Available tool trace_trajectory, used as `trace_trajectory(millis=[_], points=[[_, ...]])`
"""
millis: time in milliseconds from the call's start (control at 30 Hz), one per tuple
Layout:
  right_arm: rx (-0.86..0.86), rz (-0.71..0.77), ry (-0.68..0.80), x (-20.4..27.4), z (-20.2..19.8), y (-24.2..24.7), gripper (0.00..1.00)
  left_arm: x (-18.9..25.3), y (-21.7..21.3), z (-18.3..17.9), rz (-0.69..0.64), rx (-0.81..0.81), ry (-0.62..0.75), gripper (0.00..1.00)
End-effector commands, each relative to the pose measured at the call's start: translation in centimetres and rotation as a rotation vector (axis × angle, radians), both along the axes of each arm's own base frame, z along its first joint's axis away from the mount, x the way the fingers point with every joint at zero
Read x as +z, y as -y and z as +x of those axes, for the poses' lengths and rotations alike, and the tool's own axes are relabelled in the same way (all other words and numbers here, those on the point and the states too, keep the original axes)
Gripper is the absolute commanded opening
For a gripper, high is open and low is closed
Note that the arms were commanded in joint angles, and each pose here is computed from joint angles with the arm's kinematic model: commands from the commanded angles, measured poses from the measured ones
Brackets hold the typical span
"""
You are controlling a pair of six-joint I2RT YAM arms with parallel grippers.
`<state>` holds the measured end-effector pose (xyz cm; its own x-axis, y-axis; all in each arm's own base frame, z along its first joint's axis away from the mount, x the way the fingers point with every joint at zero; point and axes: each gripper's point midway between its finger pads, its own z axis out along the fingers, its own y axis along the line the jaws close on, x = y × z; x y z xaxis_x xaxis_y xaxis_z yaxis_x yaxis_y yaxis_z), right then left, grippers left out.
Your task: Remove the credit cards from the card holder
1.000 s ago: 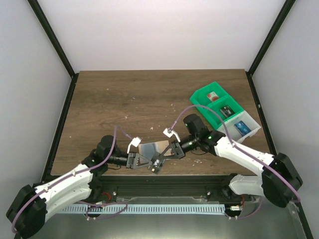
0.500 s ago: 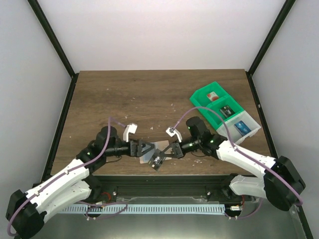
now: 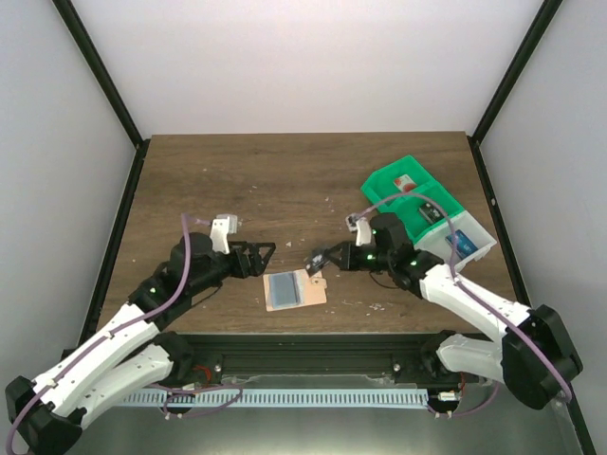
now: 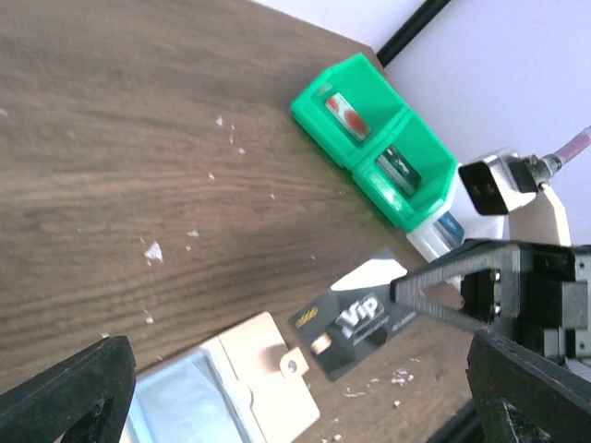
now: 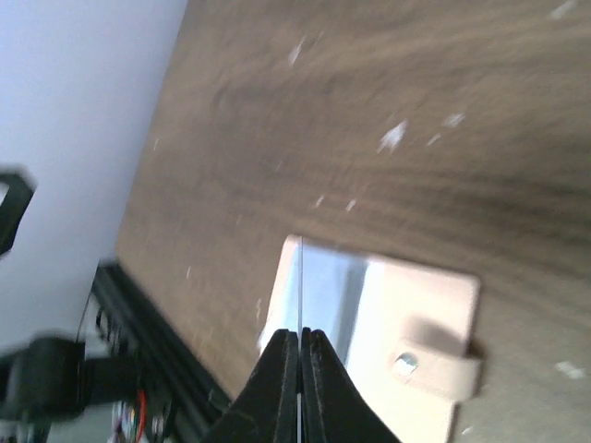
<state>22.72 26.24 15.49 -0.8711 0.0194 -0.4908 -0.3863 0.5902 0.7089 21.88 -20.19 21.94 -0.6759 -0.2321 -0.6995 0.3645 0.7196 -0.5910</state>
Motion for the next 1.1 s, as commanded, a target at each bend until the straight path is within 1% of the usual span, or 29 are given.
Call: trace_trajectory(millis=[0, 100, 267, 367, 533, 633, 767, 1067], points=[[-0.301, 0.050, 0.052, 2.6, 5.1, 3.8, 0.00, 1.4, -1.1, 0.8, 0.123, 0.017, 0.097, 1.00], [-0.461, 0.063, 0.066, 3.4, 7.6, 6.9, 0.00, 1.3, -1.0, 0.3, 0.162, -0.031, 0.129, 1.00], [-0.682, 0.077, 0.097, 4.6, 10.7, 12.7, 0.00, 2.0, -1.2, -0.3, 0.139, -0.041, 0.174, 1.00], [-0.829, 0.035, 0.133, 5.1, 12.2, 17.0, 0.01, 2.6, -1.4, -0.7, 0.115, -0.043, 0.203, 1.00], [-1.010, -0.026, 0.156, 5.2, 13.5, 23.1, 0.00, 3.0, -1.6, -1.0, 0.098, -0.044, 0.226, 1.00], [-1.103, -0.027, 0.163, 5.1, 13.9, 26.0, 0.00, 3.0, -1.7, -0.9, 0.100, -0.041, 0.225, 1.00], [-1.190, -0.068, 0.192, 5.1, 14.7, 28.3, 0.00, 2.6, -1.5, -0.8, 0.108, -0.046, 0.212, 1.00], [-1.274, -0.107, 0.164, 3.4, 16.7, 30.3, 0.01, 2.7, -1.7, -0.8, 0.109, -0.035, 0.213, 1.00]])
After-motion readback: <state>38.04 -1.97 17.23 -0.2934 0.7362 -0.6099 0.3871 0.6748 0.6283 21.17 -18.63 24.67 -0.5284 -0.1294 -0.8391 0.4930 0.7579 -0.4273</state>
